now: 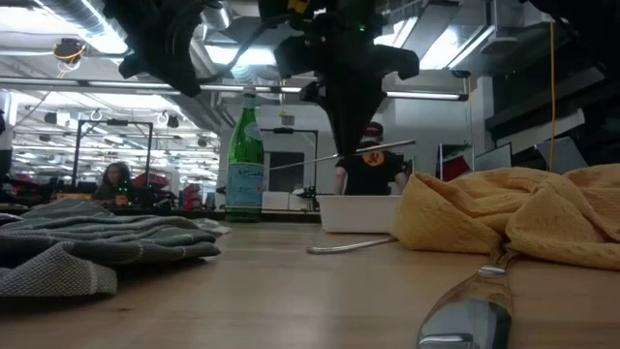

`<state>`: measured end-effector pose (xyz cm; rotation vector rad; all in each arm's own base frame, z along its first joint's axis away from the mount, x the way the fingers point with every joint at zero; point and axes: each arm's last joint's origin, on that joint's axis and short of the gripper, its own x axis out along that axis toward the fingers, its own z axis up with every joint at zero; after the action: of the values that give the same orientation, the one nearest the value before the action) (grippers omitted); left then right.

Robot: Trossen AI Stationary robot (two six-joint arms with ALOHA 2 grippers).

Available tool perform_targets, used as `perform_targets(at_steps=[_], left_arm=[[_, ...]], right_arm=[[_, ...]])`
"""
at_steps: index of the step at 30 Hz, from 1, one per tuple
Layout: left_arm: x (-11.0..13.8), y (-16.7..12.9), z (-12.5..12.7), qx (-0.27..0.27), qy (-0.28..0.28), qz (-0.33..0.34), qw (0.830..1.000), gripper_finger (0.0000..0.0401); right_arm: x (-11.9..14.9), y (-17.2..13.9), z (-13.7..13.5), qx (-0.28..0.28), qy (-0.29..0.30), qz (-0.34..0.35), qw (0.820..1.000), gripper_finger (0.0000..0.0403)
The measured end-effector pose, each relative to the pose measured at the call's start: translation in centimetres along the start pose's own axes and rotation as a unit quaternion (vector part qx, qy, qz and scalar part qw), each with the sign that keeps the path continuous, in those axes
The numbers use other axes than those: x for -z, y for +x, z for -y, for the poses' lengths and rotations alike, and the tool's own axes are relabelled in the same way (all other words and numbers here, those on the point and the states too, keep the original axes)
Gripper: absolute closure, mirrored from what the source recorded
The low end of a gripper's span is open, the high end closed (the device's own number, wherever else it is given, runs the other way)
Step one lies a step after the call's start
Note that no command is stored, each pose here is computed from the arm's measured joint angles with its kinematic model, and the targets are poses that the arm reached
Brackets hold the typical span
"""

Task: Sort silverware
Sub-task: Put the silver knife into the cutlery tray

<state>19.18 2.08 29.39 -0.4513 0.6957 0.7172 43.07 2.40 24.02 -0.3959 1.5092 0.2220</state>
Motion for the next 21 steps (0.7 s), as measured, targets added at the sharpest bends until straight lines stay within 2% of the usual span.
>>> perform_targets(at_steps=[4, 14, 21], left_arm=[[0.0, 0.0, 0.0, 0.000, 0.000, 0.000, 1.000, 0.0358], [0.0, 0.0, 0.0, 0.000, 0.000, 0.000, 1.000, 0.0358], [0.0, 0.0, 0.0, 0.000, 0.000, 0.000, 1.000, 0.0358]], right_arm=[[0.8, 0.0, 0.4, -0.005, 0.008, -0.031, 0.999, 0.0356], [3.8, 0.2, 3.7, -0.028, 0.086, -0.110, 0.990, 0.0356], [6.2, -0.6, 7.2, -0.043, 0.154, -0.093, 0.983, 0.0356]])
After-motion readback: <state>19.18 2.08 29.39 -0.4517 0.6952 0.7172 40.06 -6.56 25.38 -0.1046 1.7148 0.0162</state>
